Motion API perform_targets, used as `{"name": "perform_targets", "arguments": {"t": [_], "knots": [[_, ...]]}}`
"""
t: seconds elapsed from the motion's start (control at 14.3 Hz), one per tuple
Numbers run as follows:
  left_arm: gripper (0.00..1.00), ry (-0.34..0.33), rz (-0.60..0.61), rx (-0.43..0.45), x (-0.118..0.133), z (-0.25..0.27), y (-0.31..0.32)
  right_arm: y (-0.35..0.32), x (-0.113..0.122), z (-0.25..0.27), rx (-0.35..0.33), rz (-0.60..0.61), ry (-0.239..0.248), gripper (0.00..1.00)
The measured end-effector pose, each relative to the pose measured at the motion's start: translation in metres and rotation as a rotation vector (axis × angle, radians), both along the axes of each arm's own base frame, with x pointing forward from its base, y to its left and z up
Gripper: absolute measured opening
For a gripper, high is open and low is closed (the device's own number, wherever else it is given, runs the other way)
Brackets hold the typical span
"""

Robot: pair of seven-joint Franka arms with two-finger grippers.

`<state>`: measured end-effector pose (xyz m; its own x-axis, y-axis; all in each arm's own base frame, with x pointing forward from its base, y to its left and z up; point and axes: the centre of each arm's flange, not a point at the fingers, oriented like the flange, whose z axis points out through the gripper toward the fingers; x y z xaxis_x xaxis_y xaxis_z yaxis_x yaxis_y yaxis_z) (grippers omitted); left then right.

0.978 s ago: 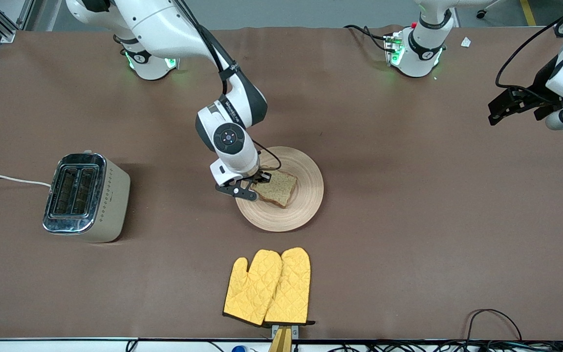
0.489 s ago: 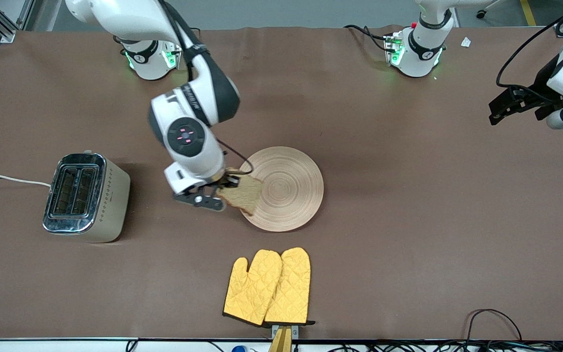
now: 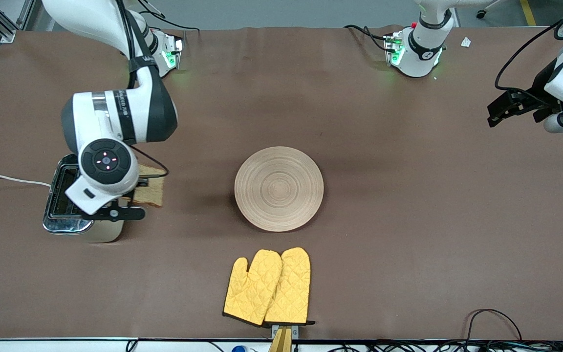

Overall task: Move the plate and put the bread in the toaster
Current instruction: 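Lift the bread with the right gripper and carry it over the toaster, then lower the bread into a toaster slot with the right gripper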

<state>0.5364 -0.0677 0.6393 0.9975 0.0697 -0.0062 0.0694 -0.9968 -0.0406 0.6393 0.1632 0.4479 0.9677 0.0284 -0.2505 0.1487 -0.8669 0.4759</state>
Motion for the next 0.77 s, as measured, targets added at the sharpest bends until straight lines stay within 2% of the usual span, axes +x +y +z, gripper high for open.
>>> {"name": "perform_targets", "arguments": {"t": [0.21, 0.42, 0.56, 0.77], "knots": [[1.0, 0.001, 0.0, 0.0, 0.0, 0.0, 0.0, -0.026, 0.004, 0.018, -0.164, 0.098, 0.028, 0.05], [1.0, 0.002, 0.0, 0.0, 0.001, -0.001, 0.0, -0.058, 0.009, 0.026, -0.281, 0.127, 0.061, 0.05], [1.0, 0.001, -0.001, 0.0, 0.001, 0.0, -0.001, -0.081, 0.014, 0.019, -0.32, 0.123, 0.073, 0.05], [1.0, -0.001, -0.001, 0.0, 0.001, 0.0, -0.001, -0.108, 0.019, 0.0, -0.321, 0.121, 0.079, 0.04]]}}
